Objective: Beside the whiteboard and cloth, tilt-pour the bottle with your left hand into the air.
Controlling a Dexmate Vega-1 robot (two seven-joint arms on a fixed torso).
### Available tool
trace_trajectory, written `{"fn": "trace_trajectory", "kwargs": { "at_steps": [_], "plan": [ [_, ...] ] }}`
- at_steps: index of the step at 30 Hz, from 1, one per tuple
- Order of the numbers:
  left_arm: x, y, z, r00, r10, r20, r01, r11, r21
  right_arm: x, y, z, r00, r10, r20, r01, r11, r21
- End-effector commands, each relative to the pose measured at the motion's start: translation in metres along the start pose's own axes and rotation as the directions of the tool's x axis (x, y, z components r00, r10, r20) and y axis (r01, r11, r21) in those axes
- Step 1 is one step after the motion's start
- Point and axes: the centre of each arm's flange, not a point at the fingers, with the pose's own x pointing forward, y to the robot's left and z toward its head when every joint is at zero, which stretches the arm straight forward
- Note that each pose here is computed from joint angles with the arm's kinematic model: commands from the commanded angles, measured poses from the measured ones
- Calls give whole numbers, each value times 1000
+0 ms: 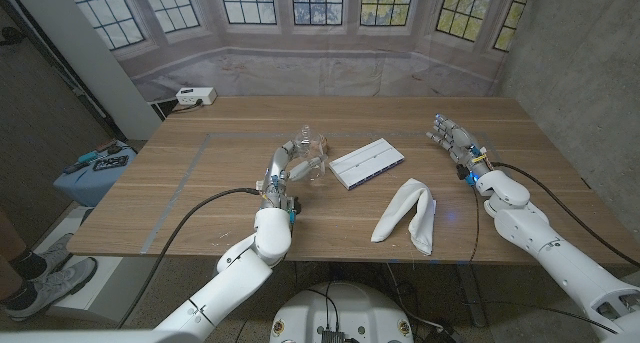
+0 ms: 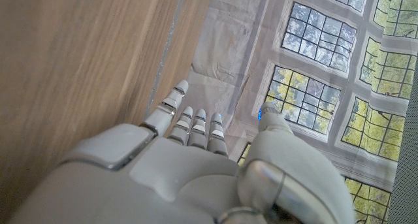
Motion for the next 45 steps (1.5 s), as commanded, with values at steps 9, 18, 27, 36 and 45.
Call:
{"fn": "trace_trajectory", "kwargs": {
  "at_steps": [9, 18, 27, 36, 45],
  "plan": [
    [-11, -6, -21, 999, 25, 23, -26, 999, 37, -5, 4, -3, 1000, 10, 2, -10, 1000, 3],
    [-10, -11, -28, 998, 34, 45, -35, 999, 34, -6, 4, -4, 1000, 8, -1, -8, 1000, 5],
    [-10, -20, -38, 1000, 18, 21, -18, 1000, 23, -7, 5, -4, 1000, 7, -3, -7, 1000, 1],
    [-9, -25, -45, 1000, 6, -7, -6, 1000, 5, -6, 5, -5, 1000, 8, -7, -8, 1000, 1],
    [-9, -28, -49, 1000, -2, -23, 2, 1000, -4, -6, 5, -6, 1000, 6, -11, -6, 1000, 0]
  ]
}}
